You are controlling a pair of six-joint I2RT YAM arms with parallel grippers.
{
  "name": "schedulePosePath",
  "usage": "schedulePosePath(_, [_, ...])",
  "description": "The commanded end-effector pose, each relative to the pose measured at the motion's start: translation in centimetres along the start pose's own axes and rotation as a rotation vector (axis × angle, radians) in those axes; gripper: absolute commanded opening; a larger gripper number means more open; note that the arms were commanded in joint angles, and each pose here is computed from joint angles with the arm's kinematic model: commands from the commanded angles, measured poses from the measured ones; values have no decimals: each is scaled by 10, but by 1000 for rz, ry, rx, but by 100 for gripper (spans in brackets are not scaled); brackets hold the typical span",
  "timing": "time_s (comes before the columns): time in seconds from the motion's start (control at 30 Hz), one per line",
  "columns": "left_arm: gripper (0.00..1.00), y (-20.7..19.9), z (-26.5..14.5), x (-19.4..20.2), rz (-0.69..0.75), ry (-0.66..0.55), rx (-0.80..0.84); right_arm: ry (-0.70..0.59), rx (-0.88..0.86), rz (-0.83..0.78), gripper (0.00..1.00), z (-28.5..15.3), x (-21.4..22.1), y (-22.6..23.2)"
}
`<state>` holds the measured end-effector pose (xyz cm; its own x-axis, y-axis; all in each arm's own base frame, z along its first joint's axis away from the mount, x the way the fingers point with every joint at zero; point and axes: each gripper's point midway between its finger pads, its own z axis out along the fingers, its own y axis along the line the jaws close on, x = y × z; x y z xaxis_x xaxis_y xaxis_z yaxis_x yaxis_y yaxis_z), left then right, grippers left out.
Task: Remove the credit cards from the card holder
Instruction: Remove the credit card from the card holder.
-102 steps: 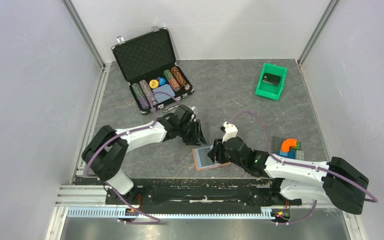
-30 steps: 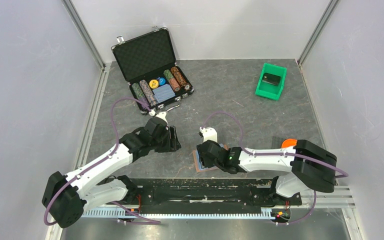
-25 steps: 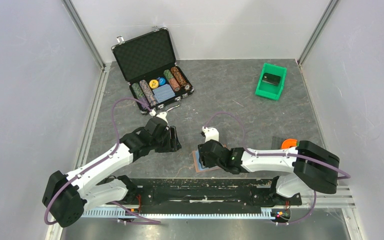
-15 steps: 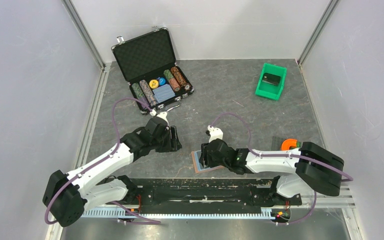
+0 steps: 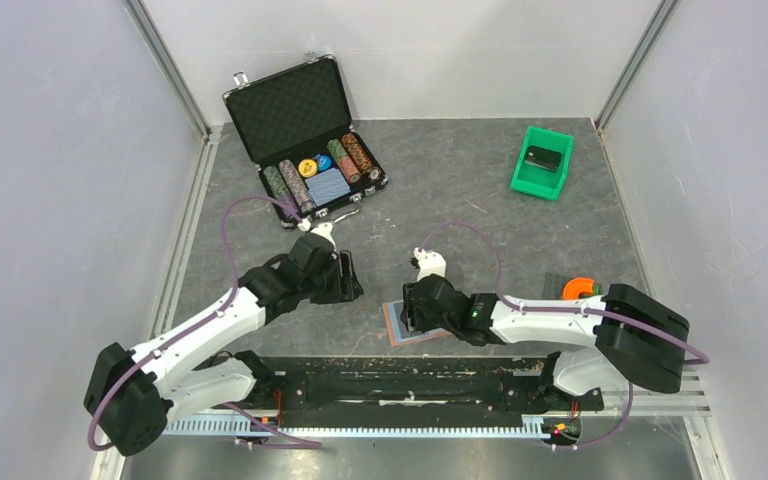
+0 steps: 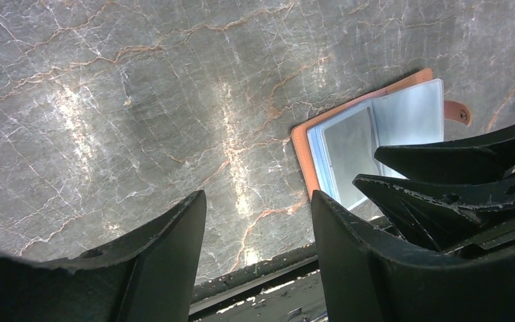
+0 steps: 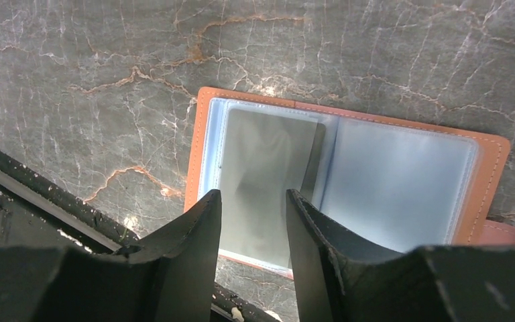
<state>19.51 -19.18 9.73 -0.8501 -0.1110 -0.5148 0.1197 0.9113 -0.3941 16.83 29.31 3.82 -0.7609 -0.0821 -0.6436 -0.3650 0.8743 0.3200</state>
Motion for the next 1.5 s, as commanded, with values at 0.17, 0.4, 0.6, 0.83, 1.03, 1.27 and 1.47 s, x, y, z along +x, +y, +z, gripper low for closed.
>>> schedulePosePath(0.17, [66, -4, -9, -9, -13, -48, 21, 2, 118, -71, 33, 7, -3, -8])
schedulePosePath(0.4, [66, -4, -8, -6, -26, -49, 32, 14, 157, -96, 19, 10, 2, -15])
schedulePosePath(0.6, [66, -8, -4, -5, -26, -25, 43, -20, 148, -82, 0, 6, -1, -18])
schedulePosePath(0.83, [66, -4, -6, -9, -22, -48, 19, -39, 69, -100, 18, -4, -19, 7])
schedulePosePath(1.03, [67, 2, -20, -21, -19, -123, -6, -51, 103, -141, 49, -9, -25, 17])
schedulePosePath(1.27, [67, 7, -24, -17, -31, -138, -6, -8, 149, -189, 63, 0, -14, 16])
schedulePosePath(1.47, [68, 9, -27, -17, -40, -149, -7, 27, 198, -227, 65, 7, -4, 7])
